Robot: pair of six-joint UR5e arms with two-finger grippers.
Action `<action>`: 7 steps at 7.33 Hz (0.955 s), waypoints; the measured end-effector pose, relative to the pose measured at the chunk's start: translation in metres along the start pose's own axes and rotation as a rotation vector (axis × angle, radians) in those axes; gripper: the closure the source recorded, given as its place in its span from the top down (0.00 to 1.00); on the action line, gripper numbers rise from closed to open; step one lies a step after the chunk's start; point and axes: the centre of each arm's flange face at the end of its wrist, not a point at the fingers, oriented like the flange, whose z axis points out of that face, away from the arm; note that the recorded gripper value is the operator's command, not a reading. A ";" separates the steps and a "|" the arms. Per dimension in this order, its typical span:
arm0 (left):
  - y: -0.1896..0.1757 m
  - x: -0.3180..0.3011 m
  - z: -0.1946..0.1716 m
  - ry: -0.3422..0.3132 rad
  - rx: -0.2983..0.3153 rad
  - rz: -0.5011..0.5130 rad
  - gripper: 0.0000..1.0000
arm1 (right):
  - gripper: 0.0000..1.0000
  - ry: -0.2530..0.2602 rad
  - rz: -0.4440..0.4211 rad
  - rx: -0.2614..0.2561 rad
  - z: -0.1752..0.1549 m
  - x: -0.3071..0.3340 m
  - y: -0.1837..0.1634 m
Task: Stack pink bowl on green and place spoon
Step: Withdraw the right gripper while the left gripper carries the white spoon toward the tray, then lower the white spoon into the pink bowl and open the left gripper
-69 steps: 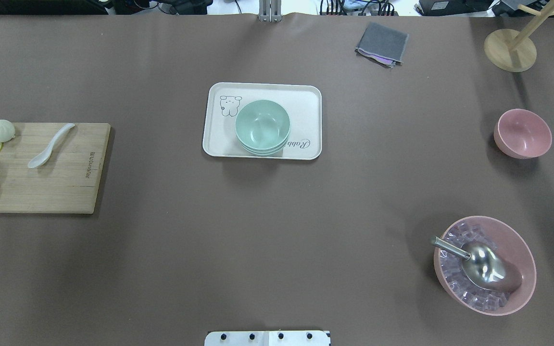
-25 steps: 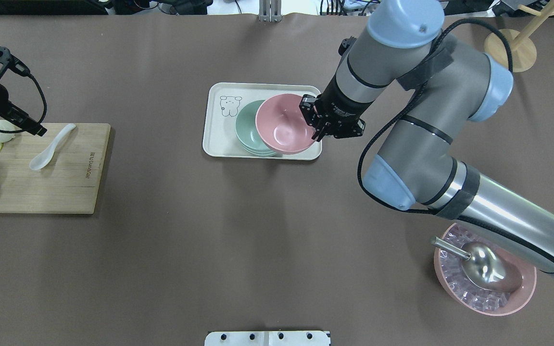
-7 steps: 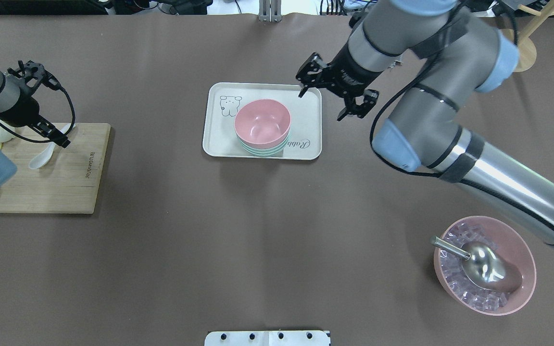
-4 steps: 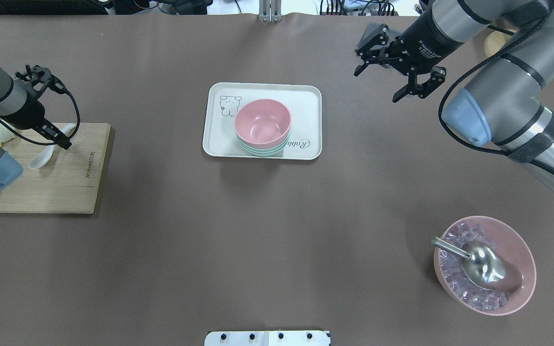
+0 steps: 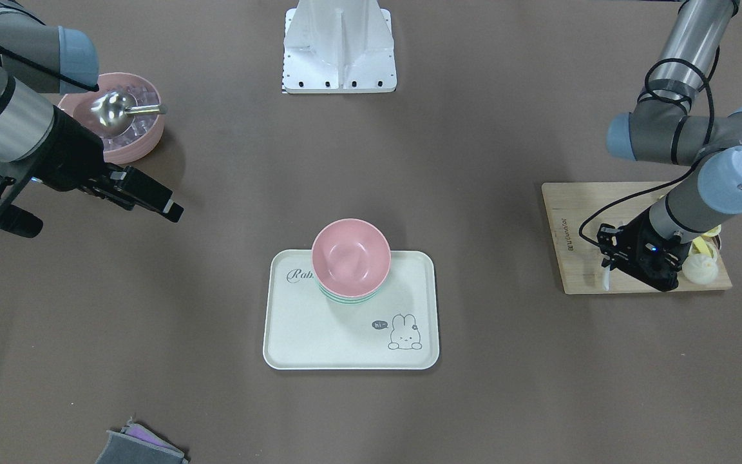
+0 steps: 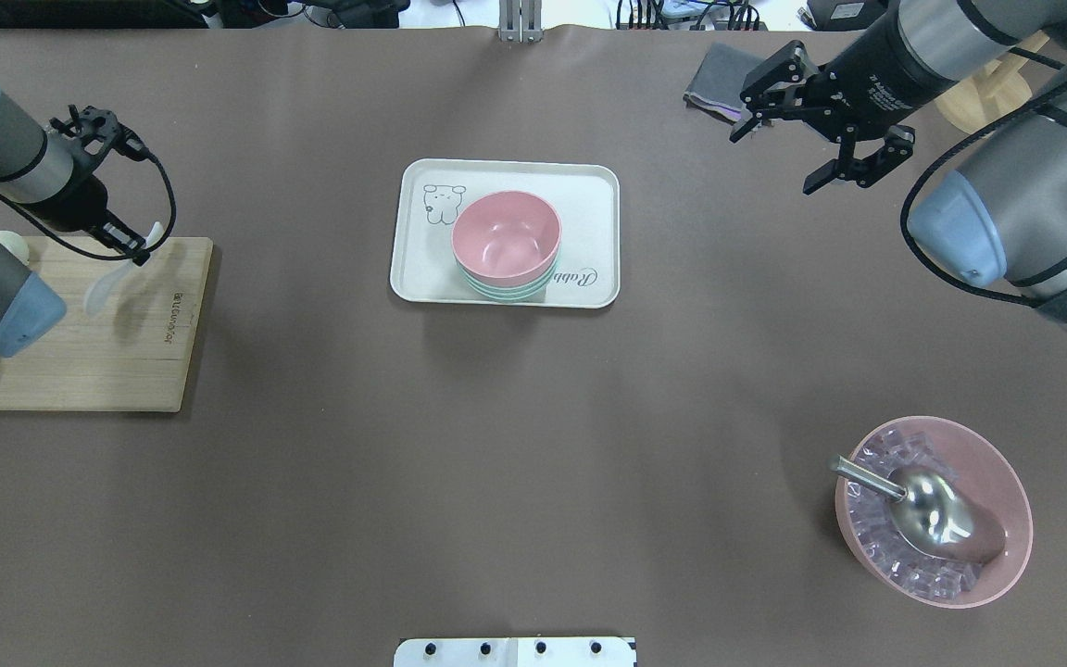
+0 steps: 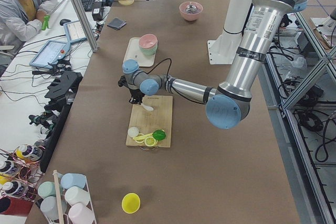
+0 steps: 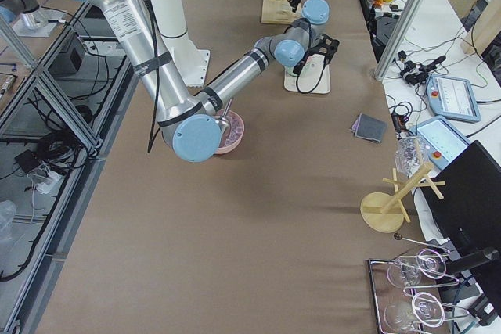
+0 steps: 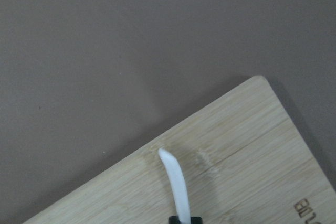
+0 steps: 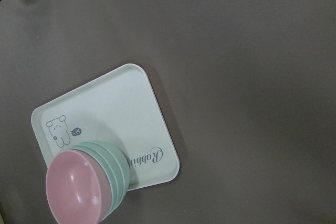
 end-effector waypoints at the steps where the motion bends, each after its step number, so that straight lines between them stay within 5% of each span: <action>1: -0.029 0.030 -0.023 0.042 0.030 -0.072 0.00 | 1.00 0.008 -0.022 0.013 -0.010 0.027 -0.007; 4: -0.124 0.187 -0.055 0.159 0.073 -0.253 0.00 | 1.00 0.064 -0.137 0.057 -0.049 0.145 -0.050; 7: -0.205 0.292 -0.085 0.197 0.112 -0.334 0.00 | 1.00 0.152 -0.299 0.061 -0.059 0.252 -0.082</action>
